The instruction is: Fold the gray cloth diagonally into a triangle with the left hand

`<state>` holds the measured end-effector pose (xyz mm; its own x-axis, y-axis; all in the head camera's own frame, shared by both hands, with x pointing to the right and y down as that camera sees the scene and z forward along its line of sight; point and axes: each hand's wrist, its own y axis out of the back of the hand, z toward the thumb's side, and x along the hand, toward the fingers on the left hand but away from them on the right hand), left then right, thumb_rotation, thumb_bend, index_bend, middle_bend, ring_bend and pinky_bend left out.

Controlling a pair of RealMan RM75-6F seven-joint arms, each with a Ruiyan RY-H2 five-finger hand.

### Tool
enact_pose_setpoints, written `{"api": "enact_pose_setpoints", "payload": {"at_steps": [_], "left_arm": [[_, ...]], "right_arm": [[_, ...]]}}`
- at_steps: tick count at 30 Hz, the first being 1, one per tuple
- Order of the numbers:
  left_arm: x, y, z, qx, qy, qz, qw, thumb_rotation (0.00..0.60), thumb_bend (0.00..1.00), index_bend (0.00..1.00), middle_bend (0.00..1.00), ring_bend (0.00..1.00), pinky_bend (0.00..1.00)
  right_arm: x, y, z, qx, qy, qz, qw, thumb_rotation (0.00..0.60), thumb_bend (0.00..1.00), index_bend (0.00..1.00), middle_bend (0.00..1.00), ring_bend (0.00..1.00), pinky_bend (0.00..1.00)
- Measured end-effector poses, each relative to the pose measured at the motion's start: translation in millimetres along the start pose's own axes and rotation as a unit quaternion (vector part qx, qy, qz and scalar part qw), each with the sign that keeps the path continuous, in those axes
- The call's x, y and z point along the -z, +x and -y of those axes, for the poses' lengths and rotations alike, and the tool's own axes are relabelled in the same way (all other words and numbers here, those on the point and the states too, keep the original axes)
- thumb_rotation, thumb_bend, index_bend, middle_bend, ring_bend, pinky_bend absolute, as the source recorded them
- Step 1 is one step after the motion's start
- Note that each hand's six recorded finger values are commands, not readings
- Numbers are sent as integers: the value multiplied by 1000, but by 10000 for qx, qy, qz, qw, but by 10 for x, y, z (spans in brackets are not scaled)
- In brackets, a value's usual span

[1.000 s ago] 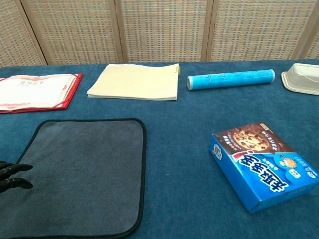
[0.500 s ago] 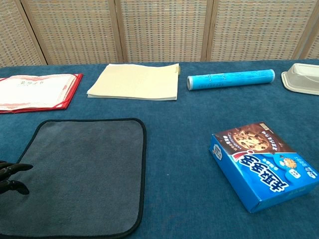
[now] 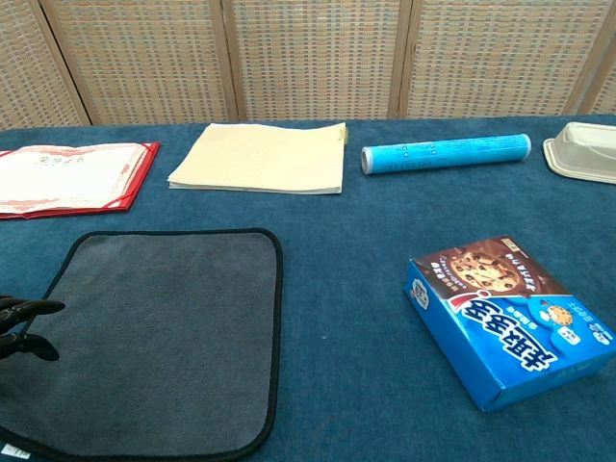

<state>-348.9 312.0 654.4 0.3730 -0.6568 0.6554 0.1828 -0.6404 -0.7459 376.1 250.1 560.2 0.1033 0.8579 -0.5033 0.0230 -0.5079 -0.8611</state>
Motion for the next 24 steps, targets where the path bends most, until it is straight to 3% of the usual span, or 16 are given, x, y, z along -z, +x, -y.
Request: {"api": "enact_pose_setpoints", "payload": {"at_steps": [14,24], "left_arm": [[156,-73,-28,91,195,-161,9996,600,391,228,0,0,0],[219,-61,-26,141,216,-255,9993,600,391,412,0,0,0]], "right_arm": [[-2,5,-19,41,-16,-5,10000,600,0,0,0,0,0],[2,5,-12,24,-13,9,10000,600,0,0,0,0,0]]}}
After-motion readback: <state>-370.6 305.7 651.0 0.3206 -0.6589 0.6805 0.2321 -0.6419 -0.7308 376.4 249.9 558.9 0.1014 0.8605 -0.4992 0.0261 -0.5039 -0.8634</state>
